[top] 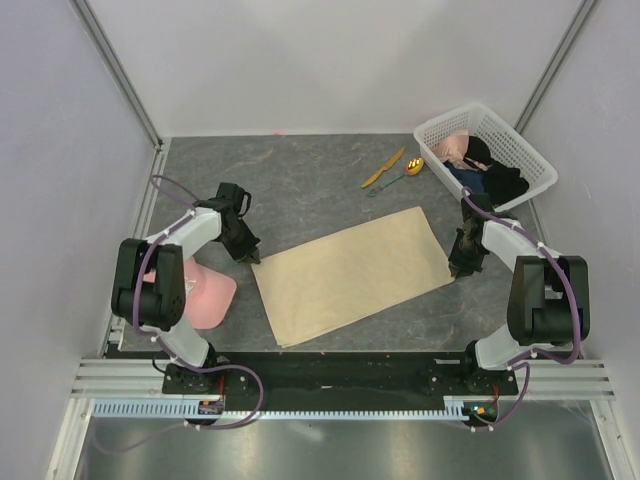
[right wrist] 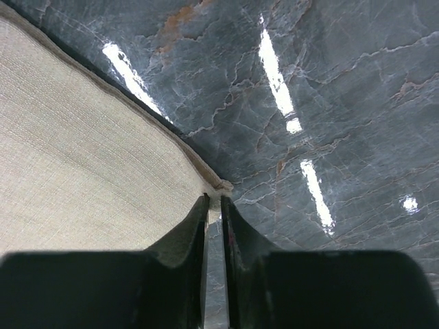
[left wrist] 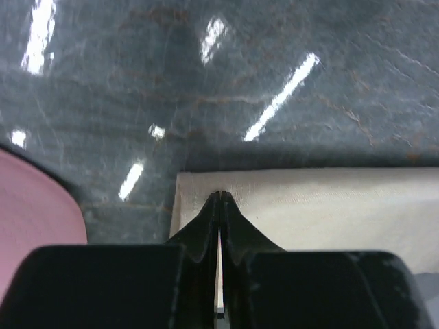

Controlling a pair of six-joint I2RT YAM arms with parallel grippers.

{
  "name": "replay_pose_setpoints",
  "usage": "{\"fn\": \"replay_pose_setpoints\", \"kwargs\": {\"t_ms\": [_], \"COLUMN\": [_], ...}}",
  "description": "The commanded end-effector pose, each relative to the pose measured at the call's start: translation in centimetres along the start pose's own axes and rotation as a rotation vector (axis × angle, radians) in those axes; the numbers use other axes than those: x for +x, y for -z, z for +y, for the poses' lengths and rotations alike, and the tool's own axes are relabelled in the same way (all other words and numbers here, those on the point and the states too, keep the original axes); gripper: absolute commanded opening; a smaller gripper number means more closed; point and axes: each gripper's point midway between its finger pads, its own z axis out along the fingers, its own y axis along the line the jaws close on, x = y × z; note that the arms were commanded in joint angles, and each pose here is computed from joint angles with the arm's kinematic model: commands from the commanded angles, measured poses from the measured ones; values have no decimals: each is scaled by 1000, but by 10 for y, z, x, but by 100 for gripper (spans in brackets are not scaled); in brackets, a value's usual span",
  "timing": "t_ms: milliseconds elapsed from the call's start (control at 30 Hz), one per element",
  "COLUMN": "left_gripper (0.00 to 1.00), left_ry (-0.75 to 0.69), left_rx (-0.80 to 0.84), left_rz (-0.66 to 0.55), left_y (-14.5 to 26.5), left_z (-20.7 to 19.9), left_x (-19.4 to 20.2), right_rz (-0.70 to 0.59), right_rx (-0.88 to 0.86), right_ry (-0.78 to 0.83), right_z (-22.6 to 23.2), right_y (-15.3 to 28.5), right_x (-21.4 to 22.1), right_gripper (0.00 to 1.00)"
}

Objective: Fold the napkin into a case and place the utensils inside
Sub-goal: Smooth out the rectangle-folded napkin at the center of the board.

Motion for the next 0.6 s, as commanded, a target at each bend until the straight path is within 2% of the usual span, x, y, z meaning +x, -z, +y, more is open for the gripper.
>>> {"fn": "replay_pose_setpoints", "kwargs": {"t_ms": [0, 133, 200, 433, 500, 567], "left_gripper": [3, 2, 2, 2, 2, 4], "left_ry": [-127, -149, -160, -267, -283, -301], "left_rx": [-32, -98, -113, -140, -136, -132], "left_rz": [-31, 32, 13, -122, -179, -219], "left_y": [-17, -42, -44, -30, -14, 2], "left_z": [2, 10, 9, -7, -11, -16], "left_x": [-25, -23, -31, -77, -88, -96], "right_rz": [-31, -11, 6, 43, 40, 8], "right_rx": [-10, -28, -32, -106, -139, -157], "right_ry": [-11, -24, -27, -24, -22, -9], "right_z": [5, 6, 6, 16, 21, 23], "right_y": [4, 0, -2, 2, 11, 25], "right_x": [-13, -4, 3, 15, 16, 10], "right_gripper": [15, 9, 8, 7, 8, 14]}}
